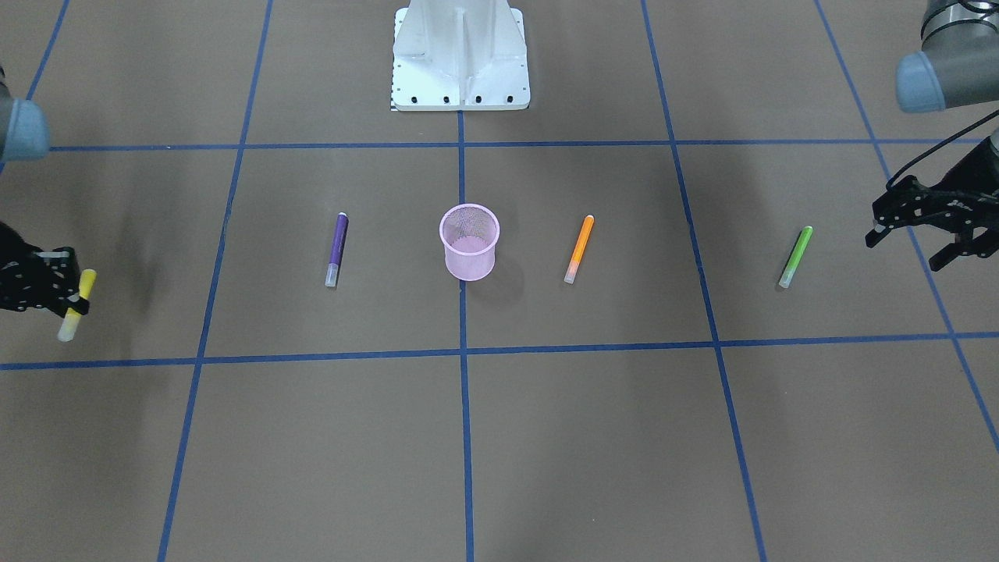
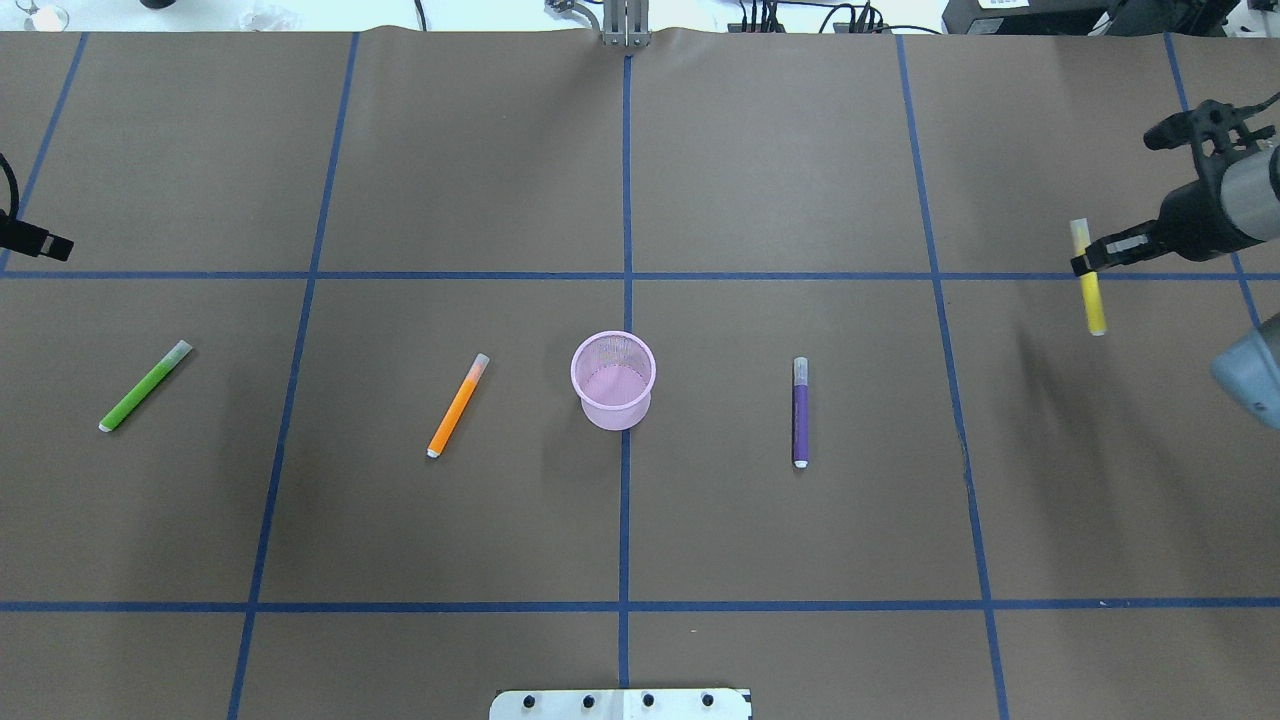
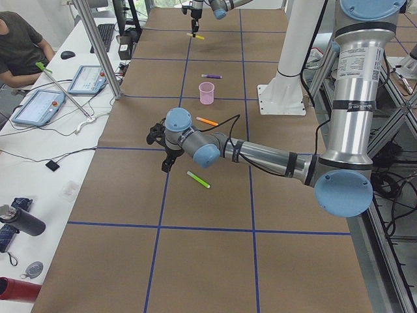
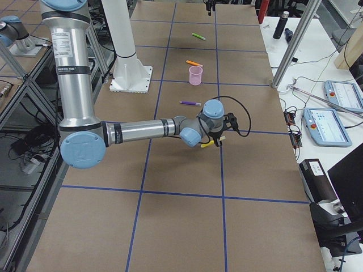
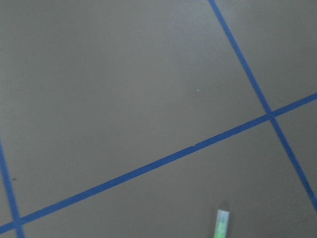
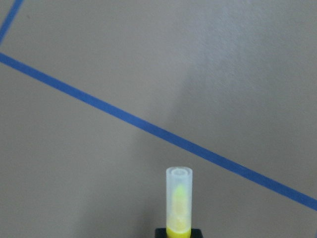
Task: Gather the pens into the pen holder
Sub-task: 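Carry the yellow highlighter with the right gripper over the pink cup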
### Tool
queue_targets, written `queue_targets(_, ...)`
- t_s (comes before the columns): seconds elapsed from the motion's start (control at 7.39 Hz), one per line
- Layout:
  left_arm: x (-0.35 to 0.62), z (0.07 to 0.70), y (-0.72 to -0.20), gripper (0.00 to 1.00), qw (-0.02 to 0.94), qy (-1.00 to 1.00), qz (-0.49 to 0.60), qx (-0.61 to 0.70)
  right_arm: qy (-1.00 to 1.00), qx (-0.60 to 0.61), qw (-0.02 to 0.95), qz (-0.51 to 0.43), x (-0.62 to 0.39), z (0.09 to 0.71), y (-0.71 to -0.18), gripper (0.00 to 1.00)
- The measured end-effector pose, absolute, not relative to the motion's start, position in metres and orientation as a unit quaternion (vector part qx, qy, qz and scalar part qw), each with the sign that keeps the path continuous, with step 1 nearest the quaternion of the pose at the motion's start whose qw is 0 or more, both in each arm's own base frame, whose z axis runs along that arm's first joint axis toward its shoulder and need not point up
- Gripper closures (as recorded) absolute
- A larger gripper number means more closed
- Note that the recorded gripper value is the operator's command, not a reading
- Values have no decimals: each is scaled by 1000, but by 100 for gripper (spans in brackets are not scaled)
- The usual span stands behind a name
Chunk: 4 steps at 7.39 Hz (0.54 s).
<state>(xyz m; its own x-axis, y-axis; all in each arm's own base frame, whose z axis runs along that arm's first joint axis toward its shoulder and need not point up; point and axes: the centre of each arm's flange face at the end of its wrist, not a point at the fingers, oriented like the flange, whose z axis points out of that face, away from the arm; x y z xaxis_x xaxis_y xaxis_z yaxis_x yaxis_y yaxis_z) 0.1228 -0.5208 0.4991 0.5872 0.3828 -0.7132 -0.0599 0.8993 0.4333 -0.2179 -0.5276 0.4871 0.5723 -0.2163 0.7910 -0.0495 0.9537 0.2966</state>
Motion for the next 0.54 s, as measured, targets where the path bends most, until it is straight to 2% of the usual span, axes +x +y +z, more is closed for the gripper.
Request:
queue_targets(0.27, 139, 492, -526, 1, 869, 441, 132, 182, -499, 156, 851, 47, -315, 377, -513, 100)
queue_targets(0.54, 146, 494, -532, 1, 869, 441, 134, 177, -520, 211, 824, 75, -374, 303, -489, 100)
